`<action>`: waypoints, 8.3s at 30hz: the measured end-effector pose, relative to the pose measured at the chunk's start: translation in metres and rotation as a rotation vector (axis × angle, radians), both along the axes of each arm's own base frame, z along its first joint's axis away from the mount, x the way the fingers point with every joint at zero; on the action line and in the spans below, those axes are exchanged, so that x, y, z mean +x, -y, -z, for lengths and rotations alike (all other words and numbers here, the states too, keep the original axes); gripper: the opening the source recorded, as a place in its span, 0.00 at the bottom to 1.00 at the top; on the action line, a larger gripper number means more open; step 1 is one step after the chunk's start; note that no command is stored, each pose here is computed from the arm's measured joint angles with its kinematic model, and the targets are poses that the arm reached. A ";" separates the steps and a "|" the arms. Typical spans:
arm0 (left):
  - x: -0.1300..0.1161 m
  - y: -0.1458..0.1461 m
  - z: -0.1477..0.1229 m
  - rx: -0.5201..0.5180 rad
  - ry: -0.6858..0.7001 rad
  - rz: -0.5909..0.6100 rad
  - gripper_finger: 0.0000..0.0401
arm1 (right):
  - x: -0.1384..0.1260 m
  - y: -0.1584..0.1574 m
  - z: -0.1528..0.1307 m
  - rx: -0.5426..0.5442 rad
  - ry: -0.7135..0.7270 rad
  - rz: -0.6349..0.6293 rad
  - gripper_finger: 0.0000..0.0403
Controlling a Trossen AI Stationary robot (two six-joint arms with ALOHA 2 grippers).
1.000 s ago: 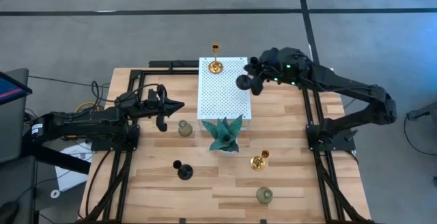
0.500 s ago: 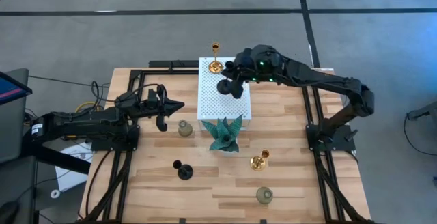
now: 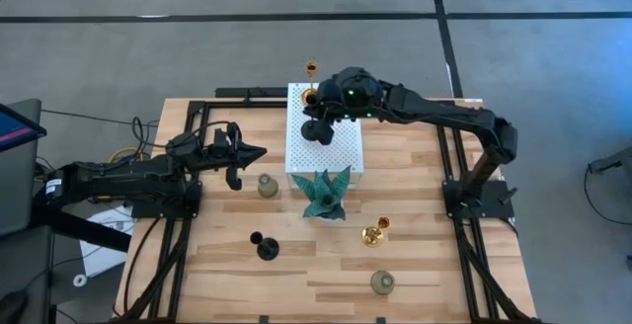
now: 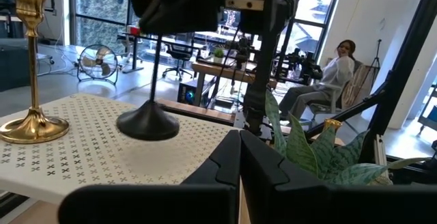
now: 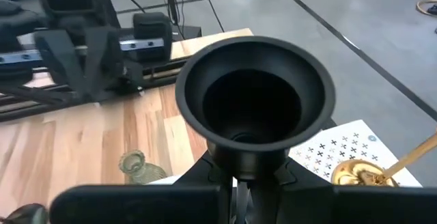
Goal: Pick & Place candle stick holders
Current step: Put the top black candle holder on the shelf, then put the gold candle holder on the shelf aligned with the gold candle holder
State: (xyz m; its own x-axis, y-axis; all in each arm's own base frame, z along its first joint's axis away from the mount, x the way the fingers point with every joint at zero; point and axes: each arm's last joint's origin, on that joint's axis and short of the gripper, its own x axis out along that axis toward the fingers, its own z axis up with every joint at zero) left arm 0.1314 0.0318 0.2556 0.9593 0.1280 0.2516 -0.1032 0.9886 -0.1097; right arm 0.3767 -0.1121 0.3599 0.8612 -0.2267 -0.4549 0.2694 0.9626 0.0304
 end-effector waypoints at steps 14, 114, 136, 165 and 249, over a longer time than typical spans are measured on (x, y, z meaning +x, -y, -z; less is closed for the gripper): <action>0.000 0.000 0.000 0.000 0.000 0.000 0.01 | -0.006 0.031 0.000 0.047 0.038 0.037 0.04; 0.000 0.000 0.001 -0.002 -0.005 0.001 0.02 | 0.001 0.034 0.029 -0.007 -0.132 0.056 0.45; 0.000 0.000 0.001 -0.011 -0.004 0.003 0.02 | -0.033 0.022 0.011 0.034 -0.261 0.049 0.38; 0.000 0.000 0.001 -0.027 -0.002 0.007 0.02 | -0.161 -0.089 -0.076 -0.178 -0.282 0.194 0.00; 0.000 0.000 0.001 -0.045 0.001 0.012 0.02 | -0.173 -0.291 0.156 0.195 -0.524 0.161 0.00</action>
